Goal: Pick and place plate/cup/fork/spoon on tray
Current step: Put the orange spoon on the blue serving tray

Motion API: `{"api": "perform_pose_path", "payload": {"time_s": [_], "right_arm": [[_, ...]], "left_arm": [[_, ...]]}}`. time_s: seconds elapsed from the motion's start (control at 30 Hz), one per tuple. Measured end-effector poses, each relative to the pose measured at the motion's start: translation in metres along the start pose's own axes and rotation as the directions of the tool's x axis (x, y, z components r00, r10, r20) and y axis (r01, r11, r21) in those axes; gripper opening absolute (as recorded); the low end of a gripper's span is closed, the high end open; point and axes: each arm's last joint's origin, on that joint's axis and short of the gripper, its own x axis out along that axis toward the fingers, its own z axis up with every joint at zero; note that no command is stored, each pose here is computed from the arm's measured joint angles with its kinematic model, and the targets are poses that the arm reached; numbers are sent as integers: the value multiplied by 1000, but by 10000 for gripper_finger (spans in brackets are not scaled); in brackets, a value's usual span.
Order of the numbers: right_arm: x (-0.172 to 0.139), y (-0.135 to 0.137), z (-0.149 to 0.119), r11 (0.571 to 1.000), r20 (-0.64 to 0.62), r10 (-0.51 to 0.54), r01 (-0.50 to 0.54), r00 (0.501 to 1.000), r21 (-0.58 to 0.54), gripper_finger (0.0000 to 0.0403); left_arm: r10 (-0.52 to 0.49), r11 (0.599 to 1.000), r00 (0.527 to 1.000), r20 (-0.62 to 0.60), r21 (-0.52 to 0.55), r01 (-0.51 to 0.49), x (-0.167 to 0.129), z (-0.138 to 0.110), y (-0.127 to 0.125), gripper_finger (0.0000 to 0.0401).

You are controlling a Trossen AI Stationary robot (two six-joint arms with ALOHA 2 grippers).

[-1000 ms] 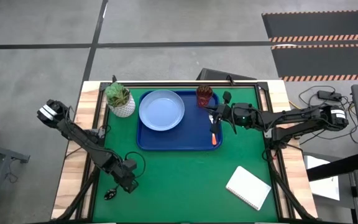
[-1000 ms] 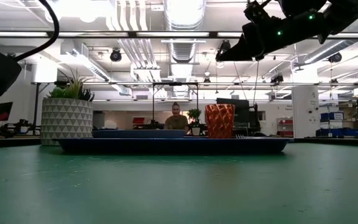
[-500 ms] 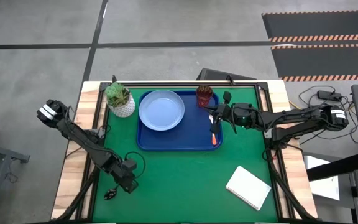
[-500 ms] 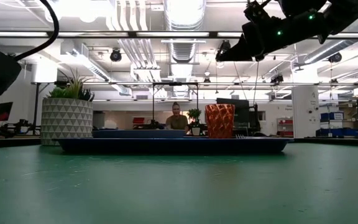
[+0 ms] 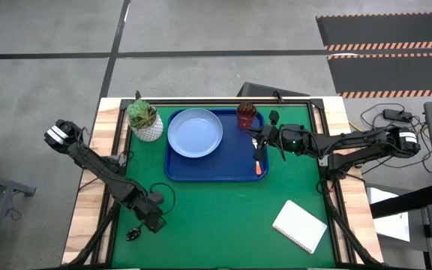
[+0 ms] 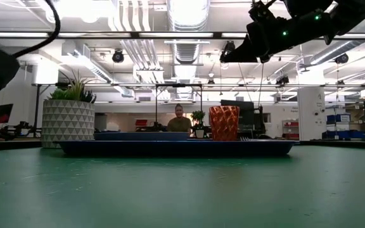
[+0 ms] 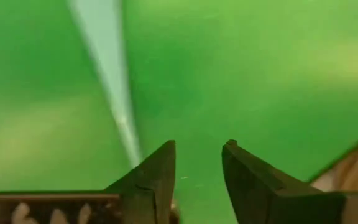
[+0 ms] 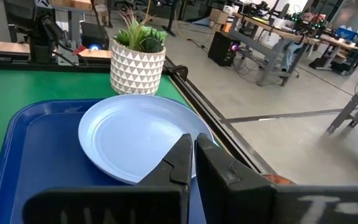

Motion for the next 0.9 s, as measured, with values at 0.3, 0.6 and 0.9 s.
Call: {"api": "perform_pose_path", "payload": {"time_s": [0.3,0.6,0.9], "right_arm": [[0,0,0,1000,1,0,0,1000,0,9],[0,0,0,1000,1,0,0,1000,5,9],[0,0,0,1000,0,0,0,1000,15,9]], "left_arm": [[45,999,998,-41,2,-45,2,-2,6,123],[131,991,991,-36,15,-131,15,-1,17,123],[182,981,982,-40,69,-179,22,1,19,56]]}}
